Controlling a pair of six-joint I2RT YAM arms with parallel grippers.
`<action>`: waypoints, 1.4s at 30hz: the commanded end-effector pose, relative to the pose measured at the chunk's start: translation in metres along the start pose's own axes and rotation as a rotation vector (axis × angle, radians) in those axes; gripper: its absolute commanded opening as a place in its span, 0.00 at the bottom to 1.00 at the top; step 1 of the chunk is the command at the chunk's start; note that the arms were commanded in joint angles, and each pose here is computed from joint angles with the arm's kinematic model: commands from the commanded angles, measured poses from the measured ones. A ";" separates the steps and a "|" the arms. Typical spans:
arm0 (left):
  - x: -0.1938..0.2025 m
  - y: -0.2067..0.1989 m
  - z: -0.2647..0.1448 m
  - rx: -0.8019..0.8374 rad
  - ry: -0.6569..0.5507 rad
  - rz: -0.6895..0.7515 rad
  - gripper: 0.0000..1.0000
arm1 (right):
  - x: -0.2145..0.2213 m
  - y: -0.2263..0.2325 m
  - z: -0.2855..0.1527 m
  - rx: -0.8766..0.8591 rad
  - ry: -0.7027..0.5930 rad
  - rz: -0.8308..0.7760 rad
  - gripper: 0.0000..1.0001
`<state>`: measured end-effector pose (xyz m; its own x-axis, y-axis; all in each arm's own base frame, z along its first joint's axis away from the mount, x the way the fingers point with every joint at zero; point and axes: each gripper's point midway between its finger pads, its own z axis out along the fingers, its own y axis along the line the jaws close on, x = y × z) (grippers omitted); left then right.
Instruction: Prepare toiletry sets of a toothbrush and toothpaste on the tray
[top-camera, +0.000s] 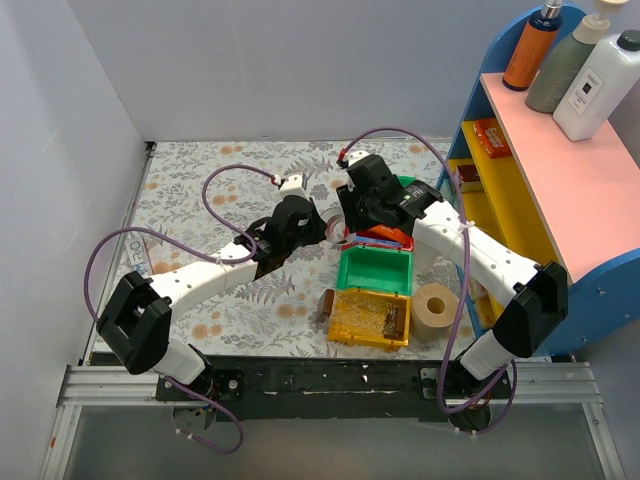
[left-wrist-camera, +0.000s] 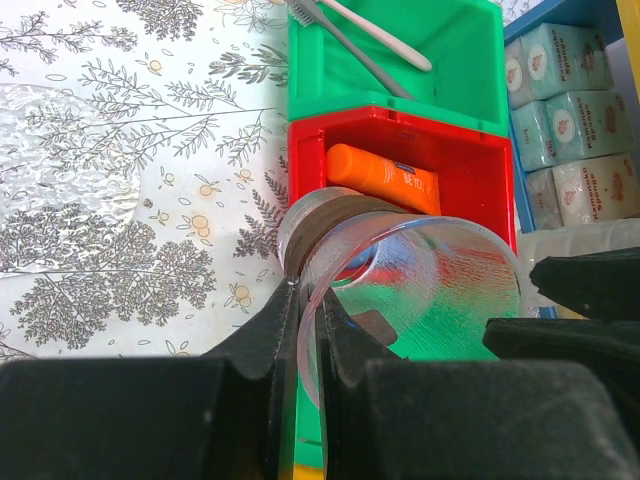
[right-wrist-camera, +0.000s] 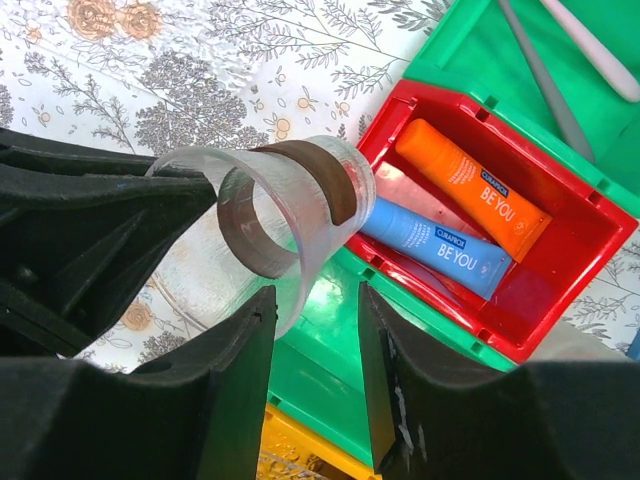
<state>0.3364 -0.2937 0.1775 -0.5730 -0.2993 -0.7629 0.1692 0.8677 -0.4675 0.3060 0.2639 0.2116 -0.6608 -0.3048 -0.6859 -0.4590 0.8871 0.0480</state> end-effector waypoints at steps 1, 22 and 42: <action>-0.055 -0.035 -0.025 0.114 -0.180 -0.089 0.00 | -0.015 0.012 0.003 -0.030 -0.048 0.032 0.44; -0.057 -0.047 -0.046 0.233 -0.226 -0.076 0.20 | -0.025 0.015 0.022 -0.002 -0.042 -0.039 0.01; -0.060 -0.010 -0.100 0.371 -0.128 0.111 0.73 | -0.040 0.063 0.025 -0.386 0.001 -0.368 0.01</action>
<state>0.3080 -0.2460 0.2768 -0.3713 -0.3701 -0.8516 0.4095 0.7579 -0.5079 0.3142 0.3229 0.1907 -0.5316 -0.5626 -0.6332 -0.7681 0.6353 0.0804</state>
